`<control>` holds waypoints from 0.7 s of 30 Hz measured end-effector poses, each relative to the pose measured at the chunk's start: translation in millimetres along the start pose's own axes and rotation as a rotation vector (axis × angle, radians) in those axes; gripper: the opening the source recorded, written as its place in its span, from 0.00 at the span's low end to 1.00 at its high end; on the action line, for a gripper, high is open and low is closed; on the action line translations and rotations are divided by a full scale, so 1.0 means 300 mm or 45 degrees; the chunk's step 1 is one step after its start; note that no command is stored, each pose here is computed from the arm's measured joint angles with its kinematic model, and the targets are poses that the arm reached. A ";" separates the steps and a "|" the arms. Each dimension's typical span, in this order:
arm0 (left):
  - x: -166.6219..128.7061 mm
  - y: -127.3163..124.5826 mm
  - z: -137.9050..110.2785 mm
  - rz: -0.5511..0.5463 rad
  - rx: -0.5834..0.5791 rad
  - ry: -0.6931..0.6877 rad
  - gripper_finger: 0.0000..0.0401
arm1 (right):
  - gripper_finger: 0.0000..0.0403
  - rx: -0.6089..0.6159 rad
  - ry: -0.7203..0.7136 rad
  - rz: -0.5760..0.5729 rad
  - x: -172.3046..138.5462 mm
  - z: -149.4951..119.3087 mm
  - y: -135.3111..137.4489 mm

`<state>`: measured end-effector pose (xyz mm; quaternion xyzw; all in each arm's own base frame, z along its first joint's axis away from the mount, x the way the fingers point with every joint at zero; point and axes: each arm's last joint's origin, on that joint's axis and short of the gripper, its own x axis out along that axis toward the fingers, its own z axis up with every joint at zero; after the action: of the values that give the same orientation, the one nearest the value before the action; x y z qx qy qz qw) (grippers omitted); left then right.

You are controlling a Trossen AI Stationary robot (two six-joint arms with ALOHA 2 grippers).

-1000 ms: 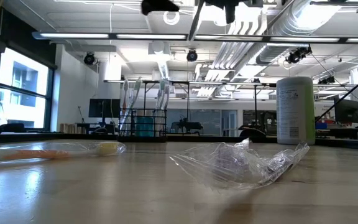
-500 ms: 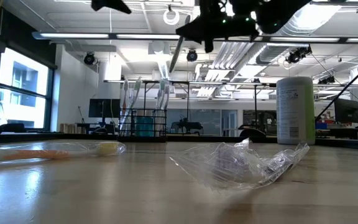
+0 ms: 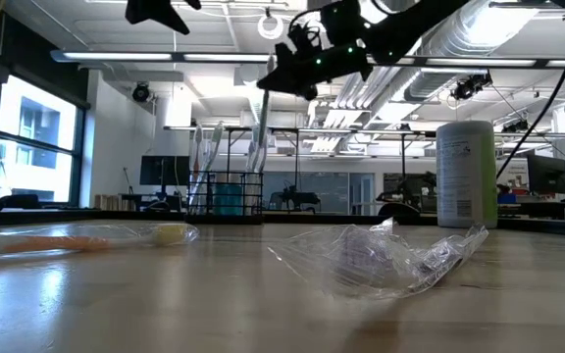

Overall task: Pick & Place toothbrushing station
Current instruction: Put the green toothbrush into the black wire organizer

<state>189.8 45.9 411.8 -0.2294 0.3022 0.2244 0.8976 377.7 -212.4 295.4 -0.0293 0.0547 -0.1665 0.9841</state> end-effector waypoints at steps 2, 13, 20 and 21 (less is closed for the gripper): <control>0.000 0.002 -0.004 0.007 0.003 0.015 0.63 | 0.03 0.000 0.004 -0.002 0.011 -0.016 -0.004; 0.000 0.002 -0.003 0.015 0.003 0.011 0.63 | 0.03 -0.015 -0.003 -0.044 0.044 -0.058 -0.011; 0.001 0.001 -0.004 -0.001 -0.027 0.019 0.63 | 0.03 -0.019 0.046 -0.089 0.079 -0.124 -0.008; 0.001 0.001 -0.004 0.000 -0.028 0.020 0.63 | 0.03 -0.018 0.047 -0.091 0.080 -0.125 -0.007</control>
<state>189.3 45.6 410.7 -0.2412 0.3066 0.2258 0.8927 395.1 -223.9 255.9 -0.0352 0.0731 -0.2017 0.9761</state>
